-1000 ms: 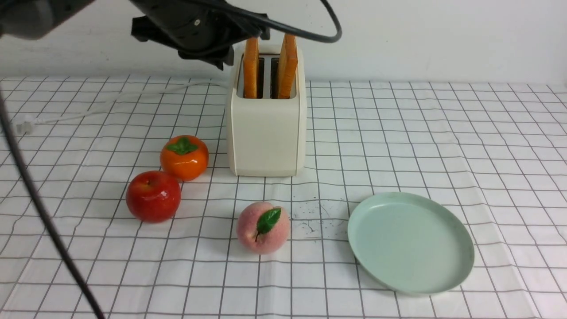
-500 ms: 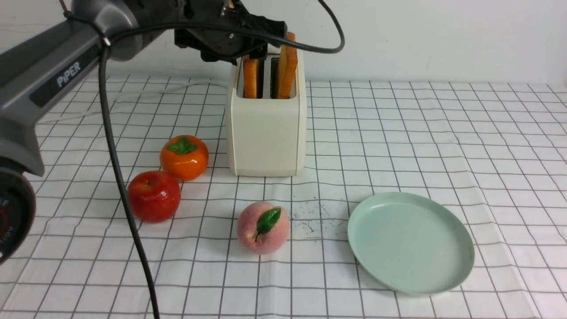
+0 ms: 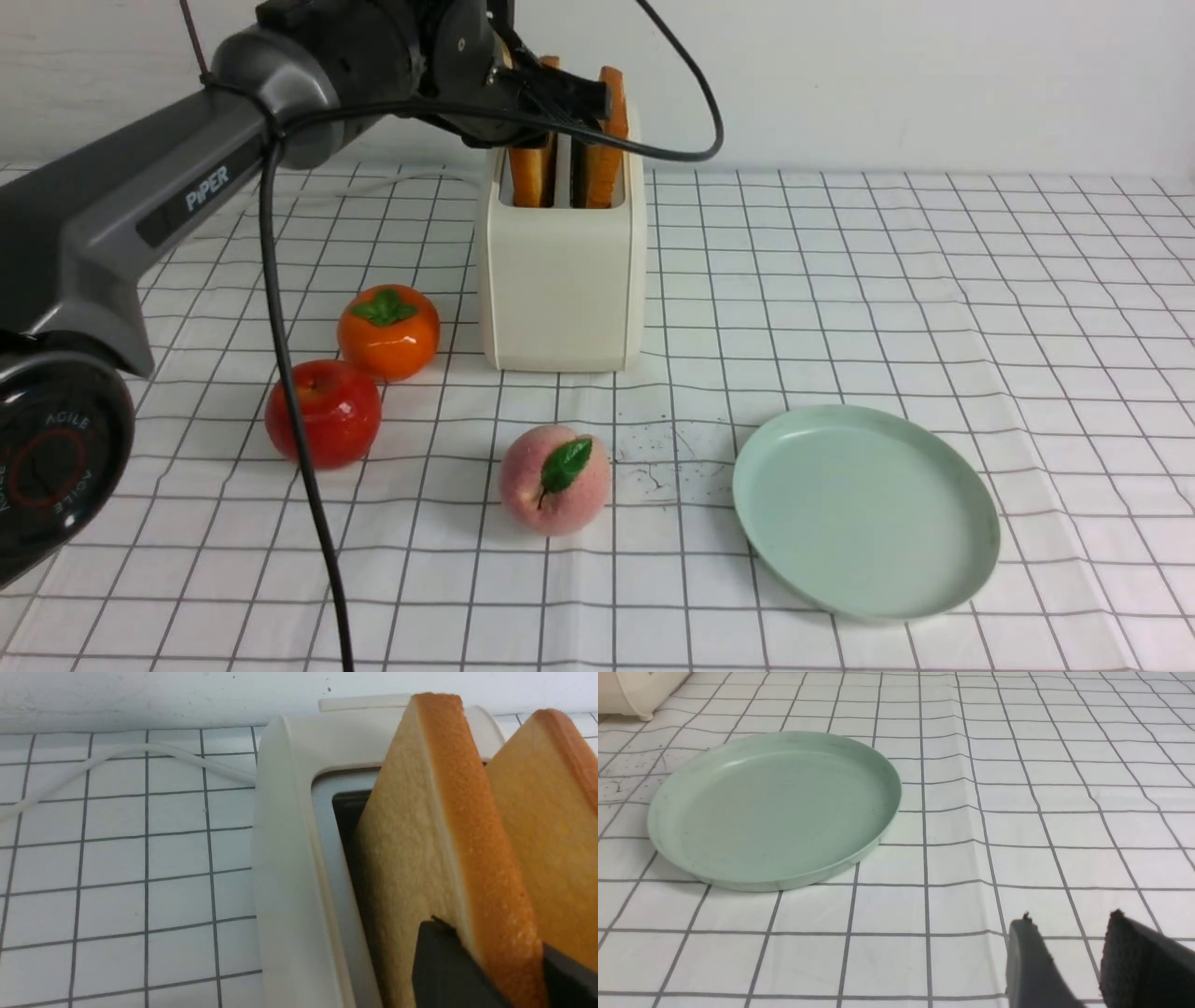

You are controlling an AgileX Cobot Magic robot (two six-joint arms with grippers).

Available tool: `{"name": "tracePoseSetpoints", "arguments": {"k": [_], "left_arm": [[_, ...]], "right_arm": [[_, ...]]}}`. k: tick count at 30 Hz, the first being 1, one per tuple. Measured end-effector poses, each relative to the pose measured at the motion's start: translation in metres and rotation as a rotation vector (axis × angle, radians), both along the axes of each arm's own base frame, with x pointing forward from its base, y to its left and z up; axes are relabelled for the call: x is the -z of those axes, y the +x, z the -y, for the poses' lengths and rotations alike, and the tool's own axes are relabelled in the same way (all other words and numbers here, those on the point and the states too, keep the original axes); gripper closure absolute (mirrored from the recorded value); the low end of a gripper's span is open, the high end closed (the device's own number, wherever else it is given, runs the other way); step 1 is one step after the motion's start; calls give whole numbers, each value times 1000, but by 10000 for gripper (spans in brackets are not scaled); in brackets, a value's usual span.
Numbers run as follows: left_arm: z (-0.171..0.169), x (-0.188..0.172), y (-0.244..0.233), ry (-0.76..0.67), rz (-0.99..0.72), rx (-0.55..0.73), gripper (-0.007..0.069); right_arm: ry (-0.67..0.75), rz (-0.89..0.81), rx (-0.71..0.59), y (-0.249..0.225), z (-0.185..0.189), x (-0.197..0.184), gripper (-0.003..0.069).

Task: Take toasted bread from bread machine on white checkered table place on plate.
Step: 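Reach for a toast slice standing in the toaster with the left gripper, then place the slice of bread on the plate with the left gripper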

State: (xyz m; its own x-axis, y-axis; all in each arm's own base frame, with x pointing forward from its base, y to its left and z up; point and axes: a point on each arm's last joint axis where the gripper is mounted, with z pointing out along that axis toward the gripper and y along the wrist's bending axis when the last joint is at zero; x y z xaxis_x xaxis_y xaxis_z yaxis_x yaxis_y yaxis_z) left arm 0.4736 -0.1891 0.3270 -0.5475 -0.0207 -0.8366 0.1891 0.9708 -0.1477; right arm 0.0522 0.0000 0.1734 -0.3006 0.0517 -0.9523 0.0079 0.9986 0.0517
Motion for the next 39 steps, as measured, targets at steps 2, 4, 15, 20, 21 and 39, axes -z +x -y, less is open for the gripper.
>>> {"name": "tracePoseSetpoints", "arguments": {"k": [2, 4, 15, 20, 21, 39], "left_arm": [[-3, -14, -6, -4, 18, -2, 526], [-7, -38, -17, -18, 61, -1, 526], [-52, -195, -167, -152, 142, 177, 526], [-6, -136, -196, -286, -192, 567, 526], [8, -118, -197, -290, -230, 625, 526], [128, 60, -173, -375, -272, 673, 526]], "right_arm": [[0, 0, 0, 0, 0, 0, 418], [0, 0, 0, 0, 0, 0, 418], [0, 0, 0, 0, 0, 0, 418], [0, 0, 0, 0, 0, 0, 418], [0, 0, 0, 0, 0, 0, 418], [1, 0, 0, 0, 0, 0, 418]]}}
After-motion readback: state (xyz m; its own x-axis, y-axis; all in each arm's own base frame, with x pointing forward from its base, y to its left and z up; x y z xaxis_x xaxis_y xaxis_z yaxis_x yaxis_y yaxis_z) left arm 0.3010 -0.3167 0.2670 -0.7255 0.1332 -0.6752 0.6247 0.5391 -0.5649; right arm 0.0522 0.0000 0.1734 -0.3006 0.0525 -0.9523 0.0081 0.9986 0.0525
